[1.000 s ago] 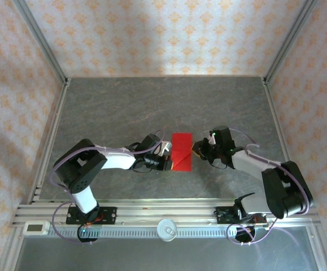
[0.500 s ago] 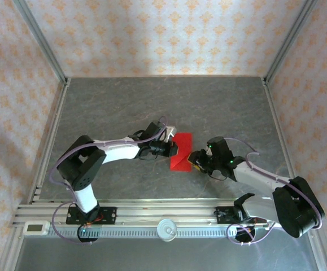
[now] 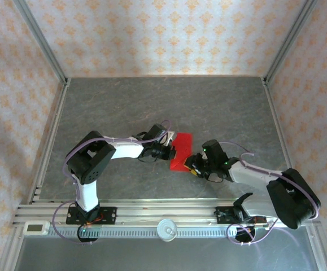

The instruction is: Fold a paper plane with a square sheet of paper (pick it up from the middle)

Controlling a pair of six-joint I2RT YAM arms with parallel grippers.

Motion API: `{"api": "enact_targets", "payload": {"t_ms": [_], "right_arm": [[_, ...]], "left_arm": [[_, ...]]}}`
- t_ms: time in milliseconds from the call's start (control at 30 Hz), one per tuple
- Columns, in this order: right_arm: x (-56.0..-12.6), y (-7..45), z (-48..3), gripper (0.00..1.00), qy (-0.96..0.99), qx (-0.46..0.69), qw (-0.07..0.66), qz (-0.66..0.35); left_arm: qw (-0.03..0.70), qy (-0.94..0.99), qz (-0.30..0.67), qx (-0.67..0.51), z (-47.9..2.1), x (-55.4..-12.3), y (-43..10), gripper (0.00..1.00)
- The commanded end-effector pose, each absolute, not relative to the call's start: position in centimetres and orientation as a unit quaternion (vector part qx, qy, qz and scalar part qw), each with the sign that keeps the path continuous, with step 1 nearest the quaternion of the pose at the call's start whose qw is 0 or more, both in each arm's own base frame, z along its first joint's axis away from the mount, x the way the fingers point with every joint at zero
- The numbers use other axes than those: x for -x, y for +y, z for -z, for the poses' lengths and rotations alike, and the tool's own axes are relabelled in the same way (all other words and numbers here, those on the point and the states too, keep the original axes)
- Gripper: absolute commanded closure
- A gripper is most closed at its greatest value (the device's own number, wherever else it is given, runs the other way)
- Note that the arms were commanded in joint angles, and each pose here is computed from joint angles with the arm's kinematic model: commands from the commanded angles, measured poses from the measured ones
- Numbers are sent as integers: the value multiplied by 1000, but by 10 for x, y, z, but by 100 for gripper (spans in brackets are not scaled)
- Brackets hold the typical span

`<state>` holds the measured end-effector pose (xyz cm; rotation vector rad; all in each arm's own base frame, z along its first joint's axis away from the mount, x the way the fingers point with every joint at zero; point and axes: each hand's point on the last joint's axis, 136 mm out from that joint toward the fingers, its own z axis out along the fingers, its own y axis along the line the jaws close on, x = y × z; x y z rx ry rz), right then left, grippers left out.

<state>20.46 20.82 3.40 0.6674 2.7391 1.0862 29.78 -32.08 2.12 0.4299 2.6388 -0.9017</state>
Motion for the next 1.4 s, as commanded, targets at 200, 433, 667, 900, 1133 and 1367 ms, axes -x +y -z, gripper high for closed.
{"api": "enact_targets", "payload": {"t_ms": [200, 433, 667, 900, 1133, 1367], "right_arm": [[-220, 214, -33, 59, 902, -229, 73, -358], [-240, 224, -47, 56, 895, -224, 99, -372], [-264, 222, -52, 52, 890, -226, 130, -373], [-284, 217, -56, 53, 878, -222, 143, -399], [-293, 216, -54, 63, 874, -210, 147, -414], [-292, 210, -50, 76, 873, -205, 149, -417]], "left_arm": [[142, 930, 302, -154, -7, -289, -312, 95], [141, 930, 305, -151, -8, -289, -312, 95], [141, 929, 306, -151, -10, -287, -312, 95], [142, 927, 314, -149, -14, -287, -313, 95], [144, 924, 323, -144, -18, -287, -316, 95], [148, 922, 327, -143, -22, -288, -317, 95]]}}
